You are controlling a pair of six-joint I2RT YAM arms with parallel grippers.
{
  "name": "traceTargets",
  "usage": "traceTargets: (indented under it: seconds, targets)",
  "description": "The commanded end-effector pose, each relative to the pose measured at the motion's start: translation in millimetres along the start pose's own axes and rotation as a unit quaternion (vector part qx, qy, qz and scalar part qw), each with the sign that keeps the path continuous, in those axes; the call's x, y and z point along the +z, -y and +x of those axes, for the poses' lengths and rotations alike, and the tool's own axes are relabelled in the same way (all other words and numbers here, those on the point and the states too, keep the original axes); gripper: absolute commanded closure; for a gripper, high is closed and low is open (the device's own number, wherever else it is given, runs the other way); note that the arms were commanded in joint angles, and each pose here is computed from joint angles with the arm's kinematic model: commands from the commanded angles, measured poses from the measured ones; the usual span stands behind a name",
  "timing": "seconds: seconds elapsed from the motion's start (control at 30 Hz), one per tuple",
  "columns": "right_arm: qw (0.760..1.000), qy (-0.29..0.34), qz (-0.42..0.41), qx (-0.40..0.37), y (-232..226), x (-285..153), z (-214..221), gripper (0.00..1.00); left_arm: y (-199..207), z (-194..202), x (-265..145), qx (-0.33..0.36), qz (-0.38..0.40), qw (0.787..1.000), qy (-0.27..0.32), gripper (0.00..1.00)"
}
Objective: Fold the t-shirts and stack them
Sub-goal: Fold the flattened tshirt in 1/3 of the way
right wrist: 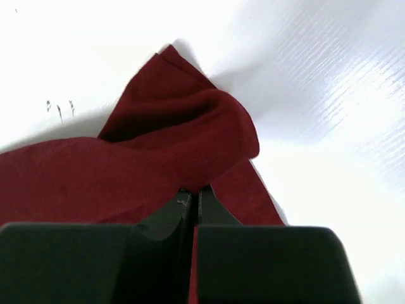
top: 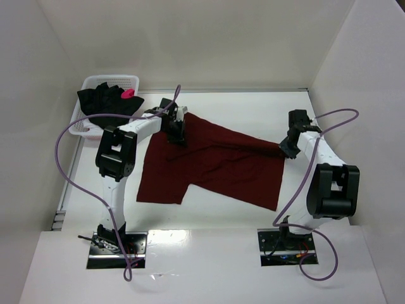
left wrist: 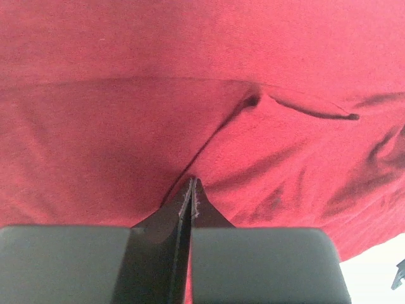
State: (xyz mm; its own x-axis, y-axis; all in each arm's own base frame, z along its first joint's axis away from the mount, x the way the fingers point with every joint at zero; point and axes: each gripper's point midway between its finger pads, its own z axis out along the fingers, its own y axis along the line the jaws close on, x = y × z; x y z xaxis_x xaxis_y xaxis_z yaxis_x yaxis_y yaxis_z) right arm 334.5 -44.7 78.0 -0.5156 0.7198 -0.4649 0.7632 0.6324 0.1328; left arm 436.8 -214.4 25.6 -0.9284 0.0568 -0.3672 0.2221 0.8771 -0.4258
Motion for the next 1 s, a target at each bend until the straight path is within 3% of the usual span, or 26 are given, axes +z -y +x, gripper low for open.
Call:
traceTargets:
  seconds: [0.0, 0.07, 0.17, 0.2, 0.23, 0.33, 0.57, 0.77, 0.87, 0.9, 0.97]
  targets:
    - [1.0, 0.008, 0.011, -0.009, 12, -4, -1, 1.0, -14, 4, 4, -0.015, -0.008, 1.0, -0.011, 1.0]
    - [1.0, -0.001, -0.011, -0.007, 3, -3, 3, 0.98, -12, 5, 4, -0.015, -0.003, 1.0, -0.012, 1.0]
    - [1.0, -0.012, -0.019, -0.012, 1, 1, 8, 0.83, -12, 5, 4, -0.015, -0.003, 1.0, -0.012, 1.0]
    - [1.0, -0.02, -0.02, -0.013, 2, 2, 13, 0.66, -12, 5, 4, -0.015, -0.003, 1.0, -0.012, 1.0]
    - [0.999, -0.02, -0.02, -0.018, 3, 2, 13, 0.55, -12, 5, 4, -0.015, -0.003, 1.0, -0.012, 1.0]
    - [0.999, -0.017, -0.03, -0.016, 2, -4, 13, 0.35, -11, 3, 2, -0.014, -0.003, 1.0, -0.012, 1.0]
    - [0.999, 0.016, -0.048, -0.007, -6, -22, -7, 0.16, -7, -6, -2, -0.011, -0.001, 1.0, -0.003, 0.98]
    - [0.997, 0.06, -0.054, 0.018, -9, -25, -33, 0.17, -8, -10, -10, -0.013, -0.002, 1.0, 0.004, 0.94]
    - [0.997, 0.056, -0.044, 0.016, -10, -8, -31, 0.31, -7, -14, -11, -0.006, -0.001, 1.0, 0.008, 0.9]
    - [0.999, 0.044, -0.032, 0.006, -9, 6, -25, 0.42, -6, -15, -13, -0.006, -0.001, 1.0, 0.008, 0.89]
    - [0.999, 0.04, -0.029, 0.0, -14, 15, -27, 0.48, -3, -21, -18, -0.003, 0.001, 1.0, 0.016, 0.85]
